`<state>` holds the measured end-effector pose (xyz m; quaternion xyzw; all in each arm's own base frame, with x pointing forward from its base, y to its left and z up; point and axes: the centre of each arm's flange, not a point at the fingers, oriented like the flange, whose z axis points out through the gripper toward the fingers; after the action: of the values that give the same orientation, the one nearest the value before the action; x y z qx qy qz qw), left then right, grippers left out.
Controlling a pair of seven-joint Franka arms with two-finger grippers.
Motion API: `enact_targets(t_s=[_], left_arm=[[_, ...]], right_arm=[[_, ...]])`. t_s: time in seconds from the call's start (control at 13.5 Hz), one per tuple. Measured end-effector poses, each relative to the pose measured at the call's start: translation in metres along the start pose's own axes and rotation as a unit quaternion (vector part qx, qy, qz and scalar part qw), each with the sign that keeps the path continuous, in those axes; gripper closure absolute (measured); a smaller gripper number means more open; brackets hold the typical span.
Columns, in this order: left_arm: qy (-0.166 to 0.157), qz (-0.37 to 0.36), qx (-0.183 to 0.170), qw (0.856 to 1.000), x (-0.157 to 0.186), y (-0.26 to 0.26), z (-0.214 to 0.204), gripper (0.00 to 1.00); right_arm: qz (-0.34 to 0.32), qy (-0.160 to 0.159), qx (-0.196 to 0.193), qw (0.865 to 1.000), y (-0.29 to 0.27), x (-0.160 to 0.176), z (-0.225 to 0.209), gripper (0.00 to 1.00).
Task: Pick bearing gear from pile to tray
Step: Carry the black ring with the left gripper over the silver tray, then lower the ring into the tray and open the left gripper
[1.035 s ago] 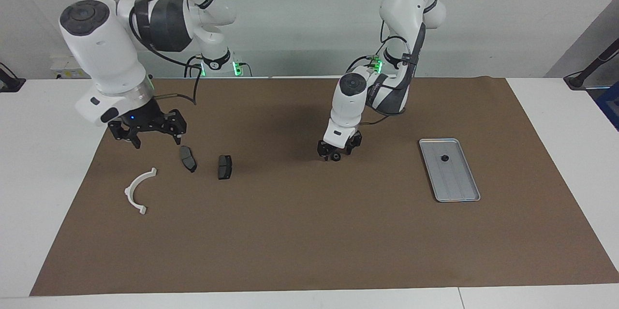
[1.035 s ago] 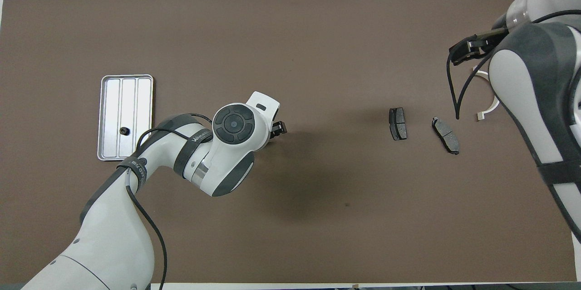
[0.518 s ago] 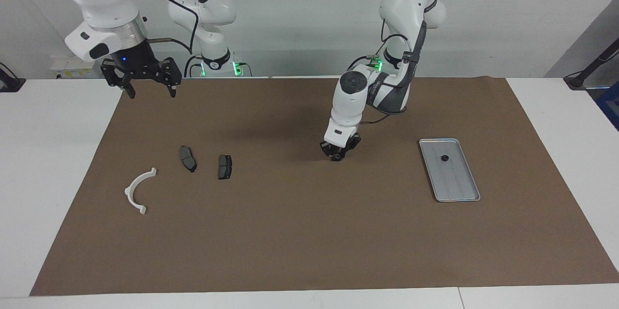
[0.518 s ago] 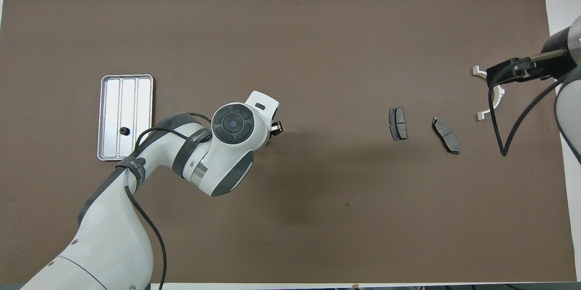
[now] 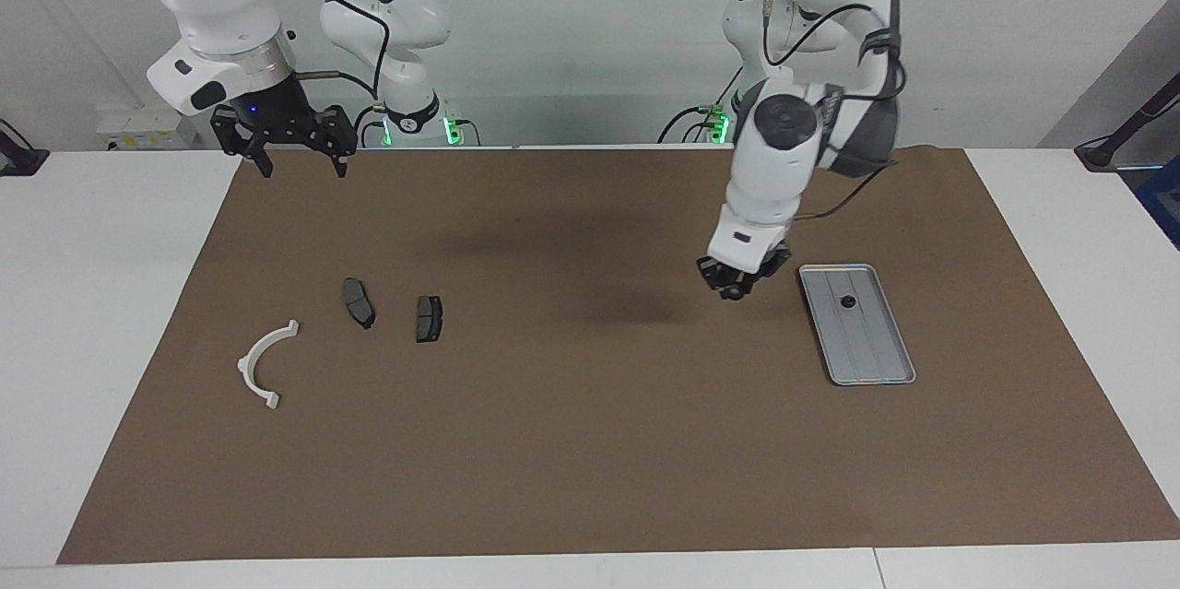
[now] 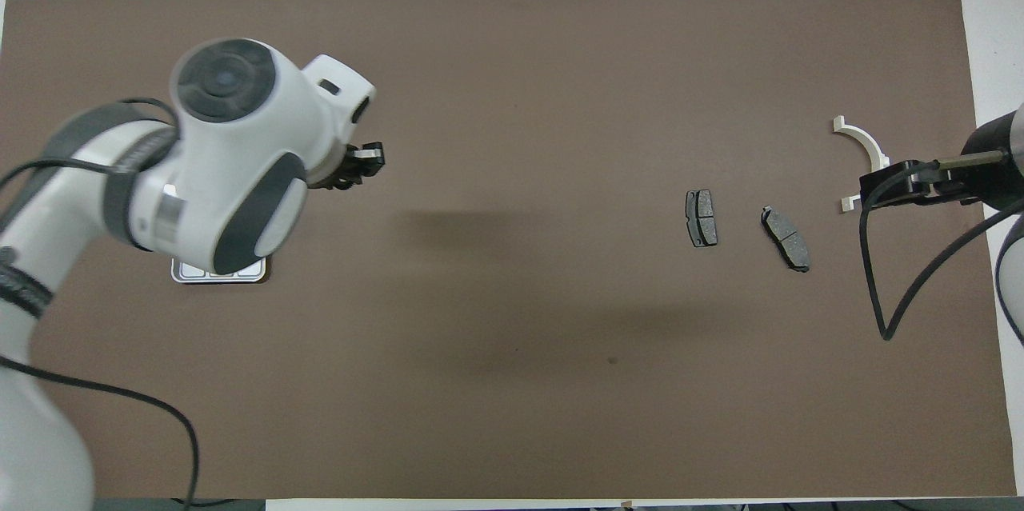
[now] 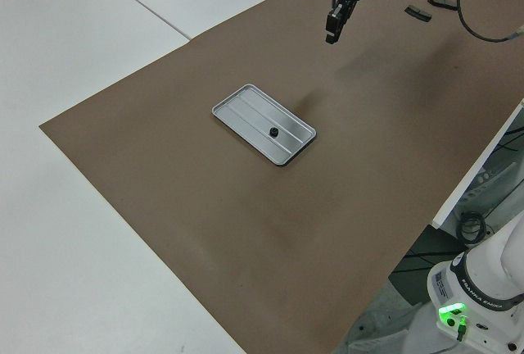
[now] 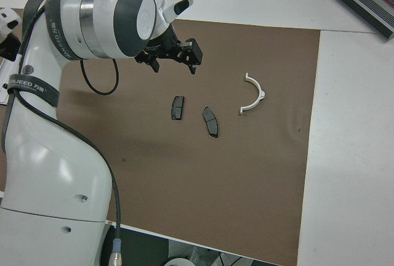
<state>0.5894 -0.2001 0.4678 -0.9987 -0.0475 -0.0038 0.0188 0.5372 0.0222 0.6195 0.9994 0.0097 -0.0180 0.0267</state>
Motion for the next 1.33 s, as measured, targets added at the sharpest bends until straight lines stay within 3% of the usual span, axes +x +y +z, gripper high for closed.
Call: enact_targets(t_s=[0.22,0.44,0.81,1.33], left_arm=[[0.002,0.034,-0.006,0.999,0.031,-0.104,-0.023,0.65],[0.017,0.053,-0.013,0.998,0.051,-0.173,0.015,0.65],[0.047,0.051,-0.029,0.997,0.047,-0.19,0.124,0.65],[0.047,0.053,-0.033,0.997,0.035,-0.187,0.161,0.65]], right_arm=[[-0.003,0.001,0.003,1.0,-0.004,0.0,-0.001,0.0],[0.013,0.0,0.009,1.0,-0.01,-0.001,-0.001,0.0],[0.024,-0.001,0.022,0.999,-0.012,-0.001,0.0,0.0],[0.024,-0.001,0.022,0.999,-0.012,-0.001,0.0,0.0]])
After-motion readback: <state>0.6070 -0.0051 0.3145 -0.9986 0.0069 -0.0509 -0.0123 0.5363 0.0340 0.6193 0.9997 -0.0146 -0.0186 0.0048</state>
